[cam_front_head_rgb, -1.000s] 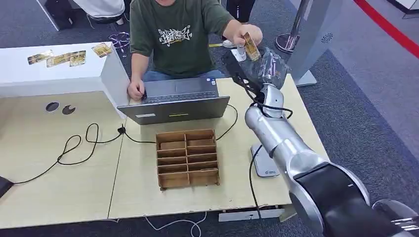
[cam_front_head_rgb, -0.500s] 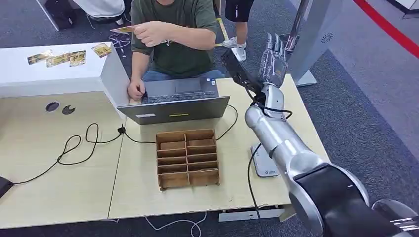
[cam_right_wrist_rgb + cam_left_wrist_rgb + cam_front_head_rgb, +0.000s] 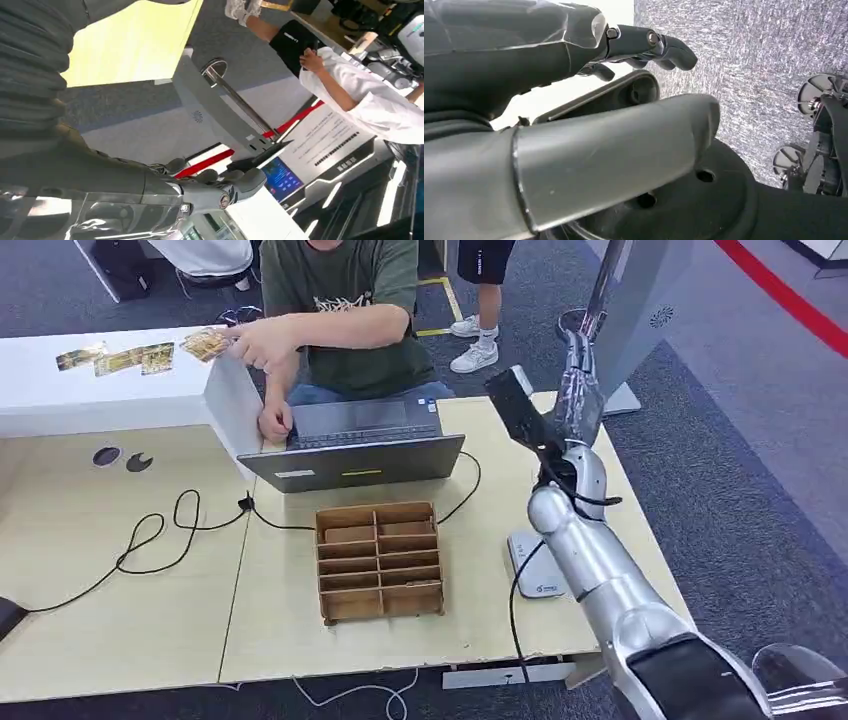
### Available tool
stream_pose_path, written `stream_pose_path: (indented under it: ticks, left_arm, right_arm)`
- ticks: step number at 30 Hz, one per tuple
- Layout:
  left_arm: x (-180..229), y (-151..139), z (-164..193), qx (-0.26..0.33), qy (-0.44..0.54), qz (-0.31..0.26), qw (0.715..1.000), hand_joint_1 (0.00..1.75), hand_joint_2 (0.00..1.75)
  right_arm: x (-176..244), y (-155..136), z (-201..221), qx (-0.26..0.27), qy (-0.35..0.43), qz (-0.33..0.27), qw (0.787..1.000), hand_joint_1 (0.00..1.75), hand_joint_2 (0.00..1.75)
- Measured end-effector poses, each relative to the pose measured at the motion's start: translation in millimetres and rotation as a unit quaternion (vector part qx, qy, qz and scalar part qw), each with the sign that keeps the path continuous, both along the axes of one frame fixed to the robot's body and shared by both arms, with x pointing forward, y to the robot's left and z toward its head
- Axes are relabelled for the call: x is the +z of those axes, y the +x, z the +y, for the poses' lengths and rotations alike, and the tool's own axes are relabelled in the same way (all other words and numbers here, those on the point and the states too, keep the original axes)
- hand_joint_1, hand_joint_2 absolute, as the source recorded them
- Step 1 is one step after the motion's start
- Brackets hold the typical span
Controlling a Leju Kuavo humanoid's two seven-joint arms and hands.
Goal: Pass the card to the sensor for recognition and then transmit it.
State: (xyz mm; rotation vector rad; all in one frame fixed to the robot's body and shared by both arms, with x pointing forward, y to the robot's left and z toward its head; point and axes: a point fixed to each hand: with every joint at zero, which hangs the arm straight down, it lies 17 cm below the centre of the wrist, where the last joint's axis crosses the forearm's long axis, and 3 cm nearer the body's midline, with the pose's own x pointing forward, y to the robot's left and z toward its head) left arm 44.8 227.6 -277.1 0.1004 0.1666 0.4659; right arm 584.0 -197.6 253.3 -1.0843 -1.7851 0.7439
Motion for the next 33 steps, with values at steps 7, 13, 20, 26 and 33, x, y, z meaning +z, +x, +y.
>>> stream_pose_path:
  ticks: [7,13,20,26,33]
  left_arm:
    - [0,-3,0,0.010,-0.001,0.004,1.000,0.00,0.00]
    - [0,-4,1,0.017,-0.001,0.005,1.000,0.00,0.00]
    - [-1,-9,3,0.022,0.000,0.009,1.000,0.00,0.00]
    - [-1,-9,2,0.036,-0.001,0.011,0.999,0.00,0.00]
    - [-1,-10,2,0.045,-0.002,0.012,0.999,0.00,0.00]
  right_arm:
    - [-1,-26,-13,0.003,0.001,-0.023,1.000,0.00,1.75]
    - [-8,-50,-19,0.006,-0.013,-0.034,0.999,0.00,1.75]
    - [-20,-84,-25,0.006,-0.039,-0.046,0.998,0.00,1.75]
    - [-32,-109,-28,0.010,-0.047,-0.043,0.998,0.00,1.75]
    - [-40,-130,-34,0.008,-0.061,-0.042,0.997,0.00,1.75]
